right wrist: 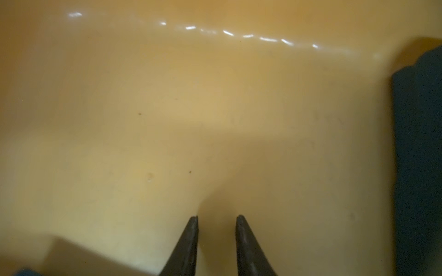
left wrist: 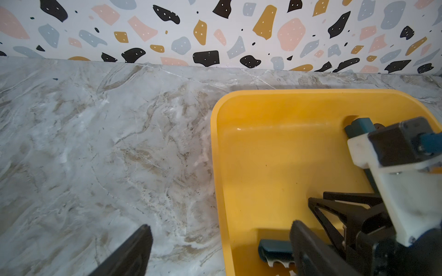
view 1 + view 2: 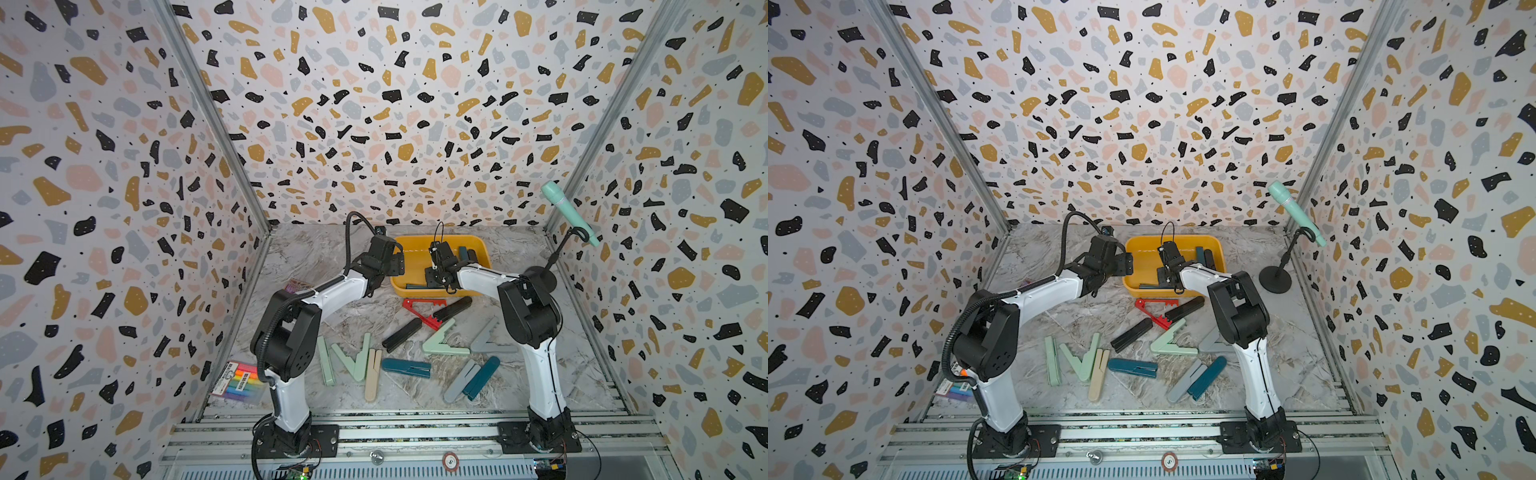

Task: Put the pruning pliers into the storage box
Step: Adjust the pruning pliers in the storage box.

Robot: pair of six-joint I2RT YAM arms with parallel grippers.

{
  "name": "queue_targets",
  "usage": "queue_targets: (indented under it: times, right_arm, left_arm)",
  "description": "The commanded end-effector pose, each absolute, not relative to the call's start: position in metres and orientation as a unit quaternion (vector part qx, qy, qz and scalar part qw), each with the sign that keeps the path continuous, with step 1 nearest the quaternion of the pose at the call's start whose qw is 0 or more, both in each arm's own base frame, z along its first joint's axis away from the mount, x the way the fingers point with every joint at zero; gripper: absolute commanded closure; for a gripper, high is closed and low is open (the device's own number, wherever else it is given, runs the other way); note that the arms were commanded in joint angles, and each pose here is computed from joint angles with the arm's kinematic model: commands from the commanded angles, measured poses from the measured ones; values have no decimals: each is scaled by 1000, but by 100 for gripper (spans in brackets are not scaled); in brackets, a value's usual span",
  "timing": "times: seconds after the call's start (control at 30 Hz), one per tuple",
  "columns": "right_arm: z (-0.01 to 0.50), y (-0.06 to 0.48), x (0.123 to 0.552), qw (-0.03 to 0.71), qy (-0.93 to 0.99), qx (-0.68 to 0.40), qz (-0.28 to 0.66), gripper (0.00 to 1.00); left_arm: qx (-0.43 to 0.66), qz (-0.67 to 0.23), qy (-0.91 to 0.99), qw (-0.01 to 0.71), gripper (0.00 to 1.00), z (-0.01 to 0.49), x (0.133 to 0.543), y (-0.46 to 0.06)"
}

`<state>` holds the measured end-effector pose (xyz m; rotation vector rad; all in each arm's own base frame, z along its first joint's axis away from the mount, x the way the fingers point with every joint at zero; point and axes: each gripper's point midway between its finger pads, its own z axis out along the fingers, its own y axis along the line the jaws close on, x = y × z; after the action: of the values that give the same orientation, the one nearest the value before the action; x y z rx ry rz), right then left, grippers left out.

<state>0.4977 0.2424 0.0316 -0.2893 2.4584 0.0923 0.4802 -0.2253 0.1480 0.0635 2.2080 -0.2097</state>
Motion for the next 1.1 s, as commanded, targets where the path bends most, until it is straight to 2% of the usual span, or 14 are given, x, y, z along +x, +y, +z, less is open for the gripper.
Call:
queue_targets:
  times: [0.0, 0.17, 0.33, 0.4, 0.5, 0.57, 0.8, 0.93, 1.07]
  right_arm:
    - [27, 224, 491, 322, 939, -118, -27, 71]
    - [31, 216, 493, 323, 941, -97, -18, 69]
    - [72, 228, 510, 333, 930, -90, 124, 63]
    - [95, 241, 513, 344, 910, -135, 188, 55]
    - [117, 254, 511, 344, 881, -211, 249, 40]
    - [118, 252, 509, 336, 869, -253, 261, 35]
    - [128, 249, 489, 322, 818, -372, 298, 28]
    - [112, 249, 473, 287, 799, -475, 232, 28]
    - [96, 238, 462, 243, 796, -507, 224, 29]
  left_arm:
    - [19, -92, 886, 453, 11, 150, 482, -224]
    - [20, -93, 886, 453, 11, 151, 481, -223]
    - [25, -99, 886, 452, 11, 153, 480, -226]
    - [25, -102, 888, 447, 11, 150, 479, -227]
    - [29, -119, 890, 438, 11, 146, 475, -232]
    - [36, -135, 891, 432, 11, 144, 472, -237]
    - [50, -154, 896, 413, 11, 139, 469, -245]
    - [51, -150, 898, 411, 11, 142, 468, -238]
    - [46, -147, 898, 411, 11, 144, 467, -227]
